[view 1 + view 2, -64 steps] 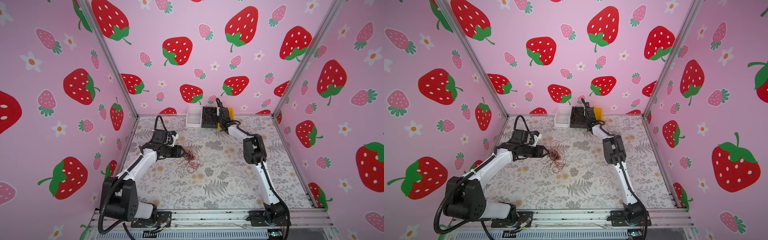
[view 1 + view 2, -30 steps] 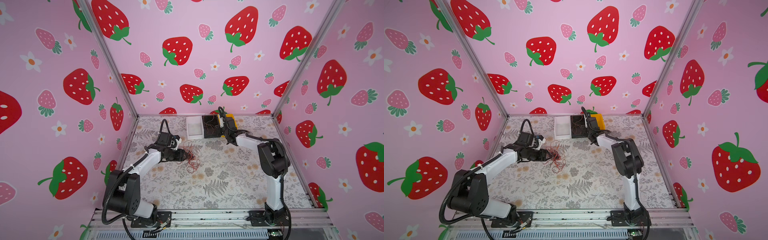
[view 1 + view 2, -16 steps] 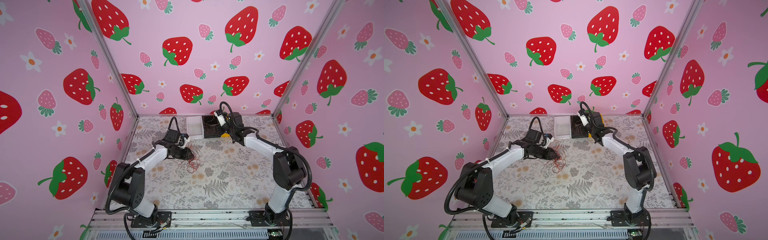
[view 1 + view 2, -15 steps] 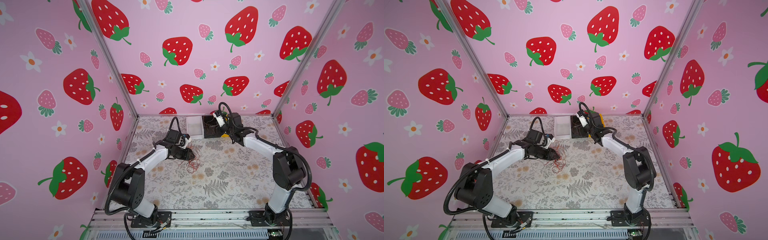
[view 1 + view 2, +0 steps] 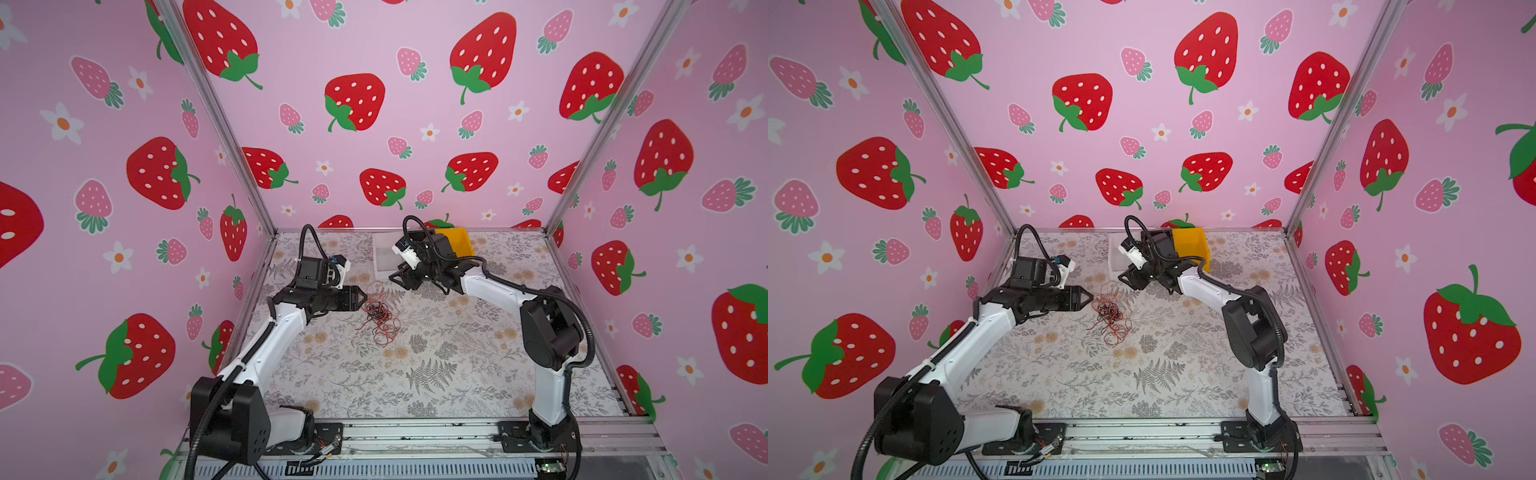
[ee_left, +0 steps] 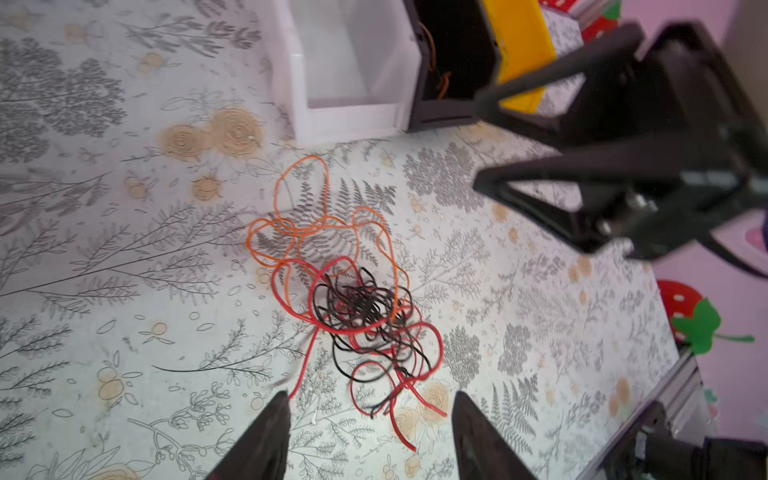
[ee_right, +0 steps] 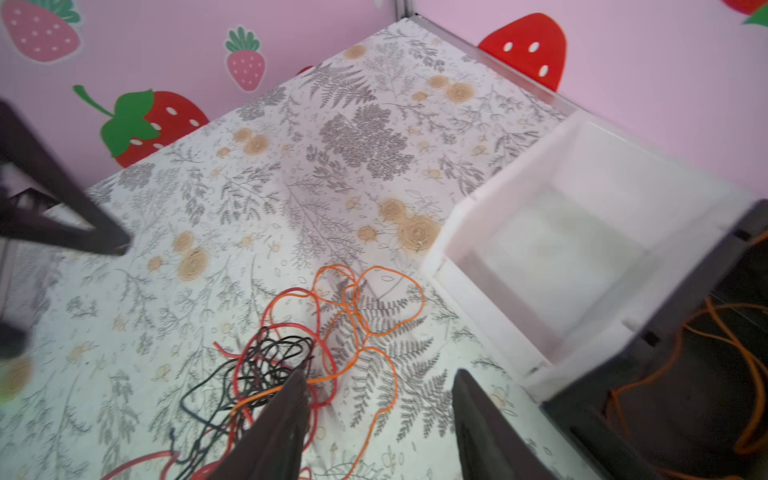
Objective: Untangle the cables
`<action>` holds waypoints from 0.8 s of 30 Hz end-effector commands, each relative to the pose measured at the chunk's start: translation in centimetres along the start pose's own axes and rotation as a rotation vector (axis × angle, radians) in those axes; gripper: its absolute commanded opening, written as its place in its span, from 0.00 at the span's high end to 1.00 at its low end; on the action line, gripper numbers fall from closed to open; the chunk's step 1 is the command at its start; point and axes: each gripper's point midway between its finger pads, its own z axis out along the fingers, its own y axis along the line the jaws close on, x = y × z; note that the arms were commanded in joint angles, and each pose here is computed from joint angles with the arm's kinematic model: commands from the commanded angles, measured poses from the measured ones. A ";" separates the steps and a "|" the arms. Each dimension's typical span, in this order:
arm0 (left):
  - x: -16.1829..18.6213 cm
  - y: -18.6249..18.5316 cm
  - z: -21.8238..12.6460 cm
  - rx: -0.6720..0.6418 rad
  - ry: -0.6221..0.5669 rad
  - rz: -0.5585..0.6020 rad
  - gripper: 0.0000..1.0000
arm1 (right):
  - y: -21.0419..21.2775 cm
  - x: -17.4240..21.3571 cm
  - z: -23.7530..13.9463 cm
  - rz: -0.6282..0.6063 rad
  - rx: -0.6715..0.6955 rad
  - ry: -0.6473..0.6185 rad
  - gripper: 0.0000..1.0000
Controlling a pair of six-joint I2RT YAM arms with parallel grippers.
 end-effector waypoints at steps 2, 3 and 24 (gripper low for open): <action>-2.7 1.7 3.8 0.065 0.038 -0.047 0.46 | 4.0 2.9 1.0 -0.001 -0.127 0.060 0.46; -3.0 2.1 4.8 0.074 0.049 -0.063 0.46 | 4.3 3.3 1.1 0.009 -0.134 0.066 0.47; -4.4 4.0 15.7 0.124 0.162 -0.098 0.47 | 8.4 7.5 1.5 0.000 -0.330 0.181 0.46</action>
